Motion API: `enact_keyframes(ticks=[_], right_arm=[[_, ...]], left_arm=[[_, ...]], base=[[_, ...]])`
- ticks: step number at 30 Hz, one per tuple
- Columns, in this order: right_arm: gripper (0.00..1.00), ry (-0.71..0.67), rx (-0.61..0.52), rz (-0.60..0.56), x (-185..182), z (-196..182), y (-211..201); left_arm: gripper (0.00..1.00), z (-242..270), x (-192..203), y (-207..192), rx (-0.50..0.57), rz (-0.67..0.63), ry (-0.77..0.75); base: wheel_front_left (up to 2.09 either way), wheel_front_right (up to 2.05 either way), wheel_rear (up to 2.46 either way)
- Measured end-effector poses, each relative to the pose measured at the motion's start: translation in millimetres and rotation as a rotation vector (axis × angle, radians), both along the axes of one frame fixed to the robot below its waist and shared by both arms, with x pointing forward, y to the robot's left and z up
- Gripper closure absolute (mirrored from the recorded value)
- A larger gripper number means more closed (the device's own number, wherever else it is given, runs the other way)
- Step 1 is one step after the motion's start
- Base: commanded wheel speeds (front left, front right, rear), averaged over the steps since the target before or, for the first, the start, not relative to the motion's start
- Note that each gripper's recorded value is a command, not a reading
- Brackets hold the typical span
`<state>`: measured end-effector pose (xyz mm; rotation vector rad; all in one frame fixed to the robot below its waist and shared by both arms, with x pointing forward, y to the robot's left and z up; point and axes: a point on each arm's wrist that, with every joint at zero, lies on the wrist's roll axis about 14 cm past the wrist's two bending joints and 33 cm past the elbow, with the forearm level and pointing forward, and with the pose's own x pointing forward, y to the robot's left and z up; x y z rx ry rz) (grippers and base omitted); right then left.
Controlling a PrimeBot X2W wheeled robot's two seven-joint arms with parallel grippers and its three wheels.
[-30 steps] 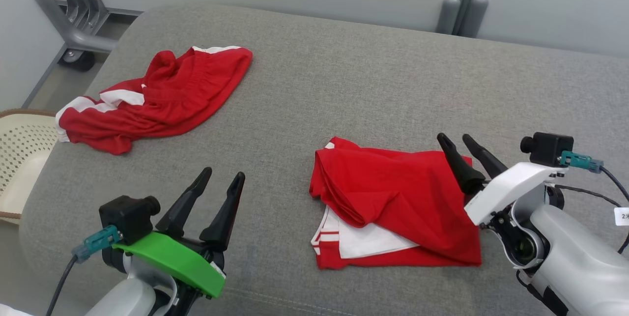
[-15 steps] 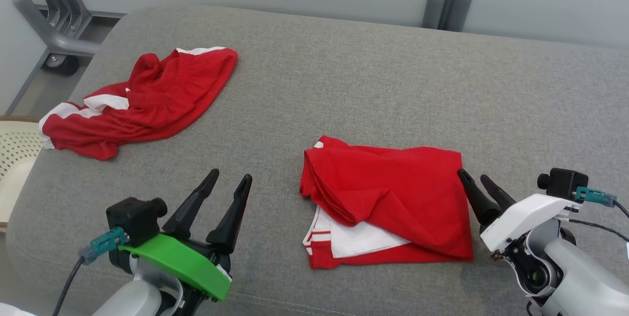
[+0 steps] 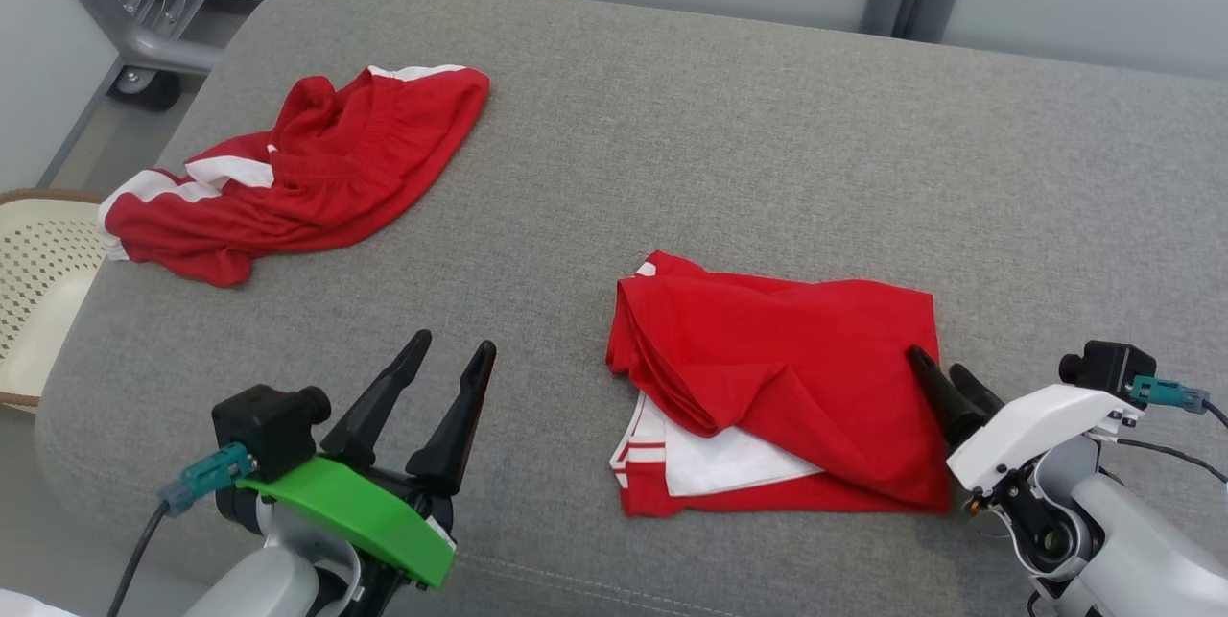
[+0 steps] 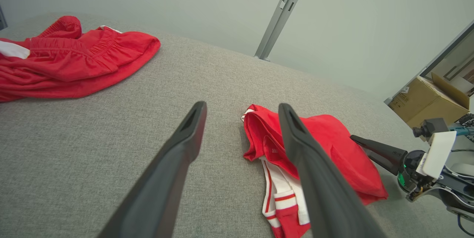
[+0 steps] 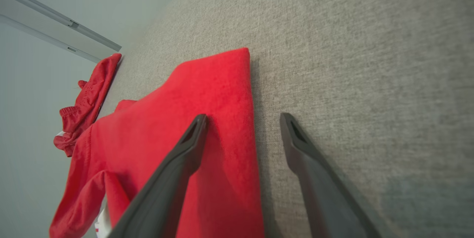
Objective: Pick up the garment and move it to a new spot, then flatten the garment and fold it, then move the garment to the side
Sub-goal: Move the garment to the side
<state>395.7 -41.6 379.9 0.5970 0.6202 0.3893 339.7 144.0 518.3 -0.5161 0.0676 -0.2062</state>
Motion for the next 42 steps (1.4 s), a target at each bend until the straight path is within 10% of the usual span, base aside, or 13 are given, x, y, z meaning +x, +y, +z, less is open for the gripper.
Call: enact_keyframes(ticks=[15,16,17,18,19,42], right_arm=[[0.0,0.077,0.048,0.081,-9,-6,29],[0.06,0.075,0.048,0.082,-9,-5,29],[0.53,0.074,0.049,0.084,-9,-5,29],[0.65,0.073,0.048,0.084,-9,-5,29],[1.0,0.073,0.048,0.084,-9,-5,29],[1.0,-0.25,-0.013,0.062,44,69,-7]], left_arm=[[0.0,-3,-1,5,0.0,0.019,0.009],[0.0,-3,-1,5,0.0,0.019,0.01],[0.0,-3,-1,5,0.0,0.02,0.009],[0.0,-3,-1,5,0.001,0.02,0.009],[0.0,-3,-2,5,0.001,0.02,0.009],[0.0,4,10,-17,-0.007,-0.057,-0.017]], base=[[0.0,0.0,0.0],[0.0,0.0,0.0],[0.0,0.0,0.0],[0.0,0.0,0.0],[0.0,0.0,0.0],[0.0,0.0,0.0]])
